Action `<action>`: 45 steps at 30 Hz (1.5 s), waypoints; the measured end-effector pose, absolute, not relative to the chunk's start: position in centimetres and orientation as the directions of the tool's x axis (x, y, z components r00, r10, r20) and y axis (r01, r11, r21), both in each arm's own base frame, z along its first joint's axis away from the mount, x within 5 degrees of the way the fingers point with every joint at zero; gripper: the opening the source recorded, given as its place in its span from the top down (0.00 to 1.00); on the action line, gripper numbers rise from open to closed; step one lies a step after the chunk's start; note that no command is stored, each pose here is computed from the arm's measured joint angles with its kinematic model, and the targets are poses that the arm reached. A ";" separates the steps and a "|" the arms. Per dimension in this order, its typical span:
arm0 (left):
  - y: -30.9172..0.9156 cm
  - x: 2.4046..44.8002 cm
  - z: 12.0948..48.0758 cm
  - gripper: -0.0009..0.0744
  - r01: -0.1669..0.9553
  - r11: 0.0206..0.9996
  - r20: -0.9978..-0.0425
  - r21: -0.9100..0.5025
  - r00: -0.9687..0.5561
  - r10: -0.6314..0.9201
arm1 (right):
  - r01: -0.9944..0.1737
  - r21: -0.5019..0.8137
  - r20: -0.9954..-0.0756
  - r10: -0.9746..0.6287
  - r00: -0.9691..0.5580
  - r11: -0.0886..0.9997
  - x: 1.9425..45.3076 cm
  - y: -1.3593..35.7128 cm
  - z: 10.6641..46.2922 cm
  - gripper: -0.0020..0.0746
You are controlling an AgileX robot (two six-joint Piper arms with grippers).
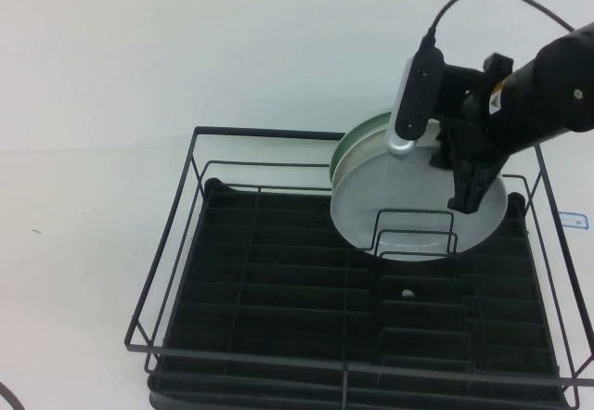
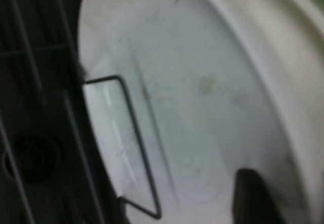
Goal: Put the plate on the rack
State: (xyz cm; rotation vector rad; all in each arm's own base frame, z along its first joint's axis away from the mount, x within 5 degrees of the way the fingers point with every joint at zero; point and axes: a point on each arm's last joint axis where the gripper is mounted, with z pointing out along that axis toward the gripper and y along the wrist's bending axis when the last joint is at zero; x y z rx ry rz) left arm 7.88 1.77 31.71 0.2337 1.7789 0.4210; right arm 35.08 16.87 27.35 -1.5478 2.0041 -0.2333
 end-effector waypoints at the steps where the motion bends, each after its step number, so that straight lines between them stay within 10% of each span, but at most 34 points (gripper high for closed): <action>1: 1.8 7.9 31.7 0.99 -0.065 0.913 -0.893 0.402 -0.248 0.375 | -0.827 -0.468 -0.338 -0.928 -0.159 0.312 35.1 16.8 27.2 0.64; 14: 1.7 7.9 31.7 0.99 -0.064 0.918 -0.899 0.391 -0.241 0.366 | -0.793 -0.476 -0.390 -0.899 -0.197 0.381 34.1 16.3 29.6 0.47; 25: 1.5 8.0 31.9 0.99 -0.058 0.940 -0.924 0.338 -0.211 0.319 | -0.639 -0.474 -0.631 -0.740 -0.234 0.606 28.8 13.6 38.7 0.48; 34: 0.2 8.3 30.9 0.99 0.045 0.963 -0.952 0.266 -0.147 0.270 | -0.528 -0.373 -0.796 -0.555 -0.240 0.763 20.0 9.3 45.3 0.91; 45: 0.1 8.3 30.7 0.99 0.056 0.968 -0.955 0.245 -0.157 0.251 | -0.507 -0.204 -0.820 -0.429 -0.379 0.837 11.1 5.1 36.4 0.95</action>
